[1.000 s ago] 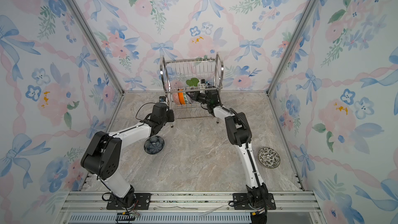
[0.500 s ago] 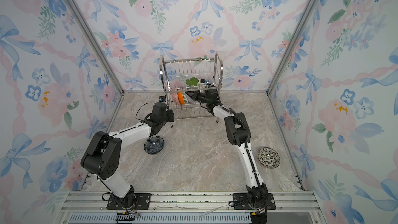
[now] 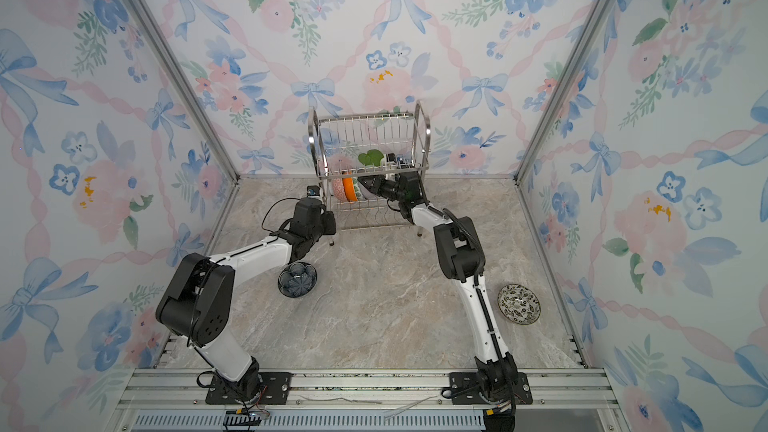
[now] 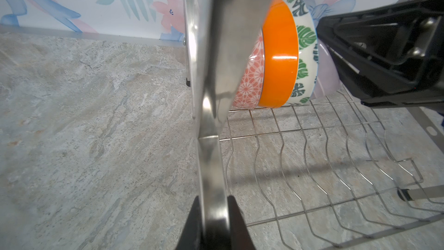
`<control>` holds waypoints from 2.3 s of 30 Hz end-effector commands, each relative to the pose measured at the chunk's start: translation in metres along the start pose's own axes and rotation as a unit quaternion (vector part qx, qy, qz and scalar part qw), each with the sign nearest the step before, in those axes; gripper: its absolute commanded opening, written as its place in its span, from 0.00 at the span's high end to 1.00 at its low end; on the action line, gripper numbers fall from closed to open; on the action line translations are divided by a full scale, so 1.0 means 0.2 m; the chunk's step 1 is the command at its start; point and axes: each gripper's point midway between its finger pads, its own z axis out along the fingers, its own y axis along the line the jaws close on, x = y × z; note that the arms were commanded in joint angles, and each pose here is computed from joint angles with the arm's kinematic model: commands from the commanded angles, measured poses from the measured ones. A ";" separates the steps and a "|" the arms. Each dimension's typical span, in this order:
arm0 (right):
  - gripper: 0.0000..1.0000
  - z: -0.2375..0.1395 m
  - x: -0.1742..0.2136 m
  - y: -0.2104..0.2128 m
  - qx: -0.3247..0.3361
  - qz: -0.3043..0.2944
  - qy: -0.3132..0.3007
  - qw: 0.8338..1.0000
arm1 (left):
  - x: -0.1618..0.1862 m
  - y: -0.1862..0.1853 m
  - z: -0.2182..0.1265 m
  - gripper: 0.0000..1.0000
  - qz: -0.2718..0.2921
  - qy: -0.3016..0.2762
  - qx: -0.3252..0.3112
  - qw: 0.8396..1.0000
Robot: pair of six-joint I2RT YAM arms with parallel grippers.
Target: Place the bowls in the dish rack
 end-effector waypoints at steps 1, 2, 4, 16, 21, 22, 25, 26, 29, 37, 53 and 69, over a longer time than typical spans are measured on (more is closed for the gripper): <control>0.77 -0.09 0.21 -0.27 0.085 0.048 0.059 0.993 | 0.13 0.02 0.01 1.00 0.063 0.049 -0.006 0.997; 0.75 -0.09 0.22 -0.27 0.091 0.040 0.060 0.993 | 0.13 0.02 0.01 1.00 0.062 0.048 -0.005 0.997; 0.75 -0.12 0.22 -0.27 0.106 0.024 0.063 0.992 | 0.13 0.02 0.01 1.00 0.061 0.048 -0.005 0.997; 0.68 -0.22 0.22 -0.24 0.194 -0.087 0.065 0.975 | 0.12 0.02 0.00 1.00 0.061 0.047 -0.007 0.997; 0.64 -0.25 0.18 -0.18 0.198 -0.113 0.044 0.973 | 0.12 0.03 0.01 1.00 0.064 0.047 -0.010 0.997; 0.64 -0.26 0.16 -0.17 0.200 -0.116 0.035 0.972 | 0.12 0.03 0.01 1.00 0.065 0.047 -0.010 0.997; 0.64 -0.30 0.12 -0.14 0.210 -0.122 0.012 0.970 | 0.12 0.04 0.01 1.00 0.068 0.047 -0.014 0.997; 0.64 -0.31 0.11 -0.13 0.214 -0.123 0.003 0.969 | 0.12 0.04 0.00 1.00 0.069 0.045 -0.017 0.996; 0.63 -0.36 0.07 -0.12 0.240 -0.120 -0.033 0.963 | 0.12 0.04 0.00 1.00 0.070 0.046 -0.016 0.996; 0.58 -0.40 0.05 -0.09 0.296 -0.092 -0.087 0.947 | 0.11 0.03 -0.01 1.00 0.069 0.044 -0.013 0.997; 0.60 -0.30 0.02 -0.20 0.386 -0.026 -0.122 0.914 | 0.12 0.02 -0.01 1.00 0.074 0.045 -0.012 0.996; 0.86 -0.25 0.07 -0.27 0.371 0.007 -0.132 0.919 | 0.12 0.02 -0.01 1.00 0.074 0.044 -0.013 0.996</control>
